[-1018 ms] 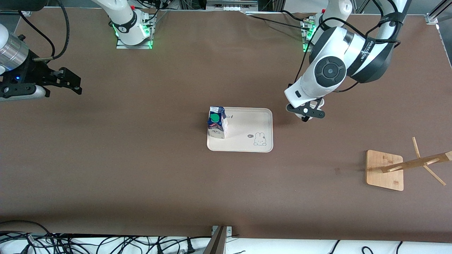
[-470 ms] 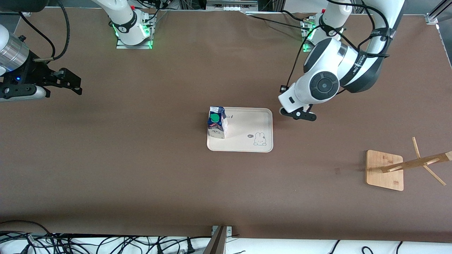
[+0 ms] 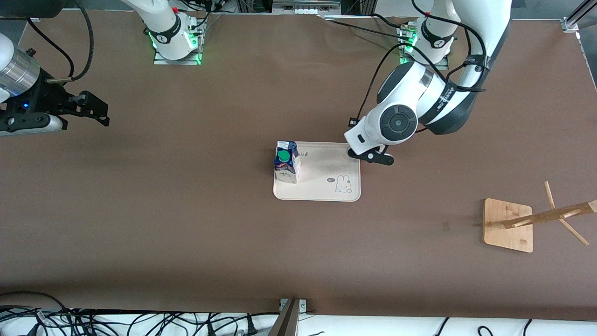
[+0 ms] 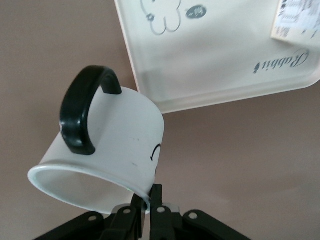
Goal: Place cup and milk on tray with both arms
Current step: 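Carry the white mug with the left gripper toward the tray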
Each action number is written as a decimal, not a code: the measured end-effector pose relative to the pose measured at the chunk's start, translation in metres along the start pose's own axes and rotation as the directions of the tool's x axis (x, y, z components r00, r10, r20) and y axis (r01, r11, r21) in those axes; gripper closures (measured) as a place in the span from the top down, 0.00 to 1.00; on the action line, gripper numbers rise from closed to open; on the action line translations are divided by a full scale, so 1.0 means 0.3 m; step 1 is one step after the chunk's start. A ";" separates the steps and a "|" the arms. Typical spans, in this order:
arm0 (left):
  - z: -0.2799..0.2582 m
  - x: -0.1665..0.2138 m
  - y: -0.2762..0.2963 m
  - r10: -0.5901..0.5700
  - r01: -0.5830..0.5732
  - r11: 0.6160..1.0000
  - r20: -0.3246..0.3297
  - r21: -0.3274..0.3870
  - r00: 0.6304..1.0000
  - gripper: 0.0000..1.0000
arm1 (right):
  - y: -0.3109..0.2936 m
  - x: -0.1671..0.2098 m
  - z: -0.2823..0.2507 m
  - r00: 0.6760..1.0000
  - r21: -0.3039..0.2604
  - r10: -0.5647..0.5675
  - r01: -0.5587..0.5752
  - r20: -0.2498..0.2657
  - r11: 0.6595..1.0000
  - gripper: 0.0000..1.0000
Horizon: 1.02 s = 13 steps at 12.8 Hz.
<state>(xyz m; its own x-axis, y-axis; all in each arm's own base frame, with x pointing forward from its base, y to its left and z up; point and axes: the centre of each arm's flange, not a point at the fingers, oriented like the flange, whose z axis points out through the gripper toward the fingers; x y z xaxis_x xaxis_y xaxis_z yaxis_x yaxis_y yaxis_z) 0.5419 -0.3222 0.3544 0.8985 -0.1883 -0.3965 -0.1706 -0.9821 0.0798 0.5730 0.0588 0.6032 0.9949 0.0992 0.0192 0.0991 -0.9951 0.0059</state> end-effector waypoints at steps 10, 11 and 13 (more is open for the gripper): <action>0.033 0.132 0.031 0.038 -0.046 0.997 -0.153 -0.054 0.988 0.08 | -0.002 0.000 0.002 1.000 0.000 -0.001 0.001 0.003 1.000 1.00; 0.046 0.140 0.030 0.037 -0.046 0.997 -0.150 -0.056 0.988 0.08 | -0.004 0.000 0.002 1.000 0.000 -0.002 0.002 0.003 1.000 1.00; 0.068 0.158 0.029 0.034 -0.044 0.997 -0.153 -0.062 0.988 0.08 | -0.013 0.000 0.002 1.000 0.000 -0.007 0.007 0.003 1.000 1.00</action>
<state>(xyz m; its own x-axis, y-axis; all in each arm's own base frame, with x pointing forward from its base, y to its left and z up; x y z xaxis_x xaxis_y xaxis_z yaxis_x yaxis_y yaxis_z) 0.5747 -0.3397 0.3175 0.9436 -0.2190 -0.2485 -0.1847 -0.9706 0.1541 0.5726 0.0626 0.6026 0.9943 0.1058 0.0165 0.1057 -0.9944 0.0058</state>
